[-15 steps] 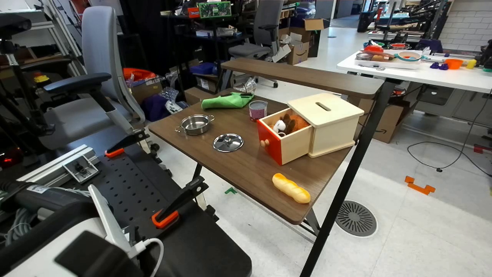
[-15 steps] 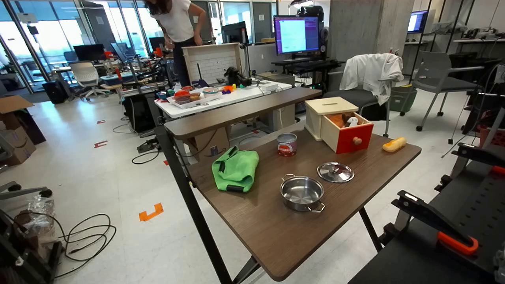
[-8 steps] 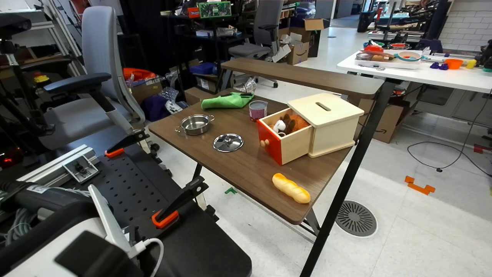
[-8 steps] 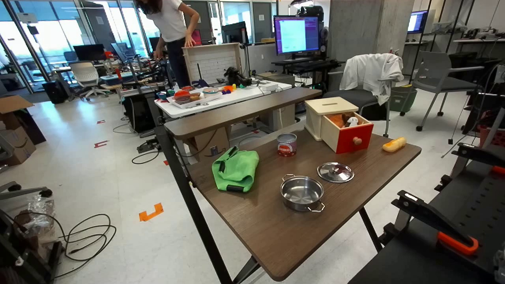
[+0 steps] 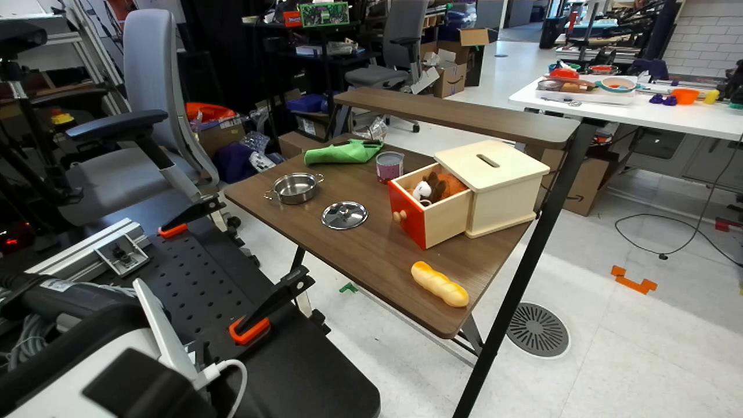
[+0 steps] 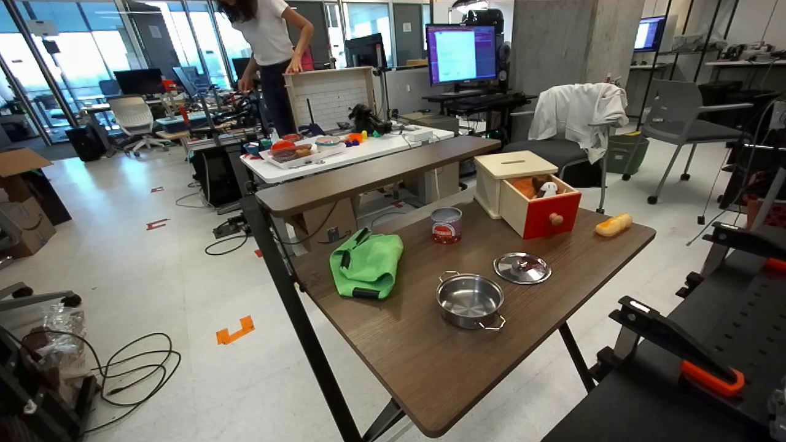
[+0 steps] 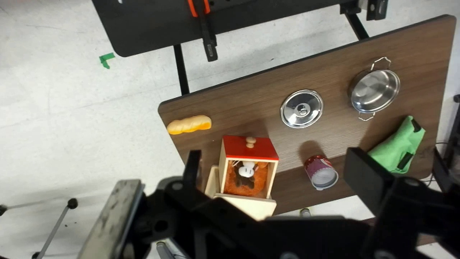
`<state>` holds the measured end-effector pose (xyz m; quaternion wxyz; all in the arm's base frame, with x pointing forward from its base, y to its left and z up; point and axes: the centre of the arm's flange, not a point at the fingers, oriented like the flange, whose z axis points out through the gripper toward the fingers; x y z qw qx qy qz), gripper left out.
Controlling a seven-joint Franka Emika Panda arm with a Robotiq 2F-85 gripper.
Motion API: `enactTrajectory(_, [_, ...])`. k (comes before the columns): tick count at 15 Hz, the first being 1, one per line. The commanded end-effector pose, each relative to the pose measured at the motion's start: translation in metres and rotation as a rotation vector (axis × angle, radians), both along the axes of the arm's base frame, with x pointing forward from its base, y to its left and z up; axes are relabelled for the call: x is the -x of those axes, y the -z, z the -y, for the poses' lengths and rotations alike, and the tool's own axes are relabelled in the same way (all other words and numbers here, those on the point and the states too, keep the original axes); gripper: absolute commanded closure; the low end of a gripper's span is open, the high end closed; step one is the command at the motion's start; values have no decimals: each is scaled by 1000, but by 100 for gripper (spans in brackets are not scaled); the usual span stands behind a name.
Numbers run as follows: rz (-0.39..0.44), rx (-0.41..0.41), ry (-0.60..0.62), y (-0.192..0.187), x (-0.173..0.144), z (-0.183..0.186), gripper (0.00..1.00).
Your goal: Close the drawer
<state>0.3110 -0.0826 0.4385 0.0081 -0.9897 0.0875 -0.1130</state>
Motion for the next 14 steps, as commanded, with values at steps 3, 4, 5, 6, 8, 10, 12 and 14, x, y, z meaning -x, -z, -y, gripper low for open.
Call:
enactTrajectory(3, [18,-84,24,35,-53,-24,0])
enactTrajectory(4, [9,-80,28,43,-63,-25,0])
enactTrajectory(5, [9,-84,35,53,-76,-25,0])
enactTrajectory(6, [4,-80,48,63,-87,-24,0])
enactTrajectory(8, [-5,-71,66,85,-105,-19,0])
enactTrajectory(10, [-32,-58,89,109,-121,-10,0])
enactTrajectory(12, [-59,-41,112,135,-136,-3,0])
enactTrajectory(14, [-81,-41,147,158,-150,3,0])
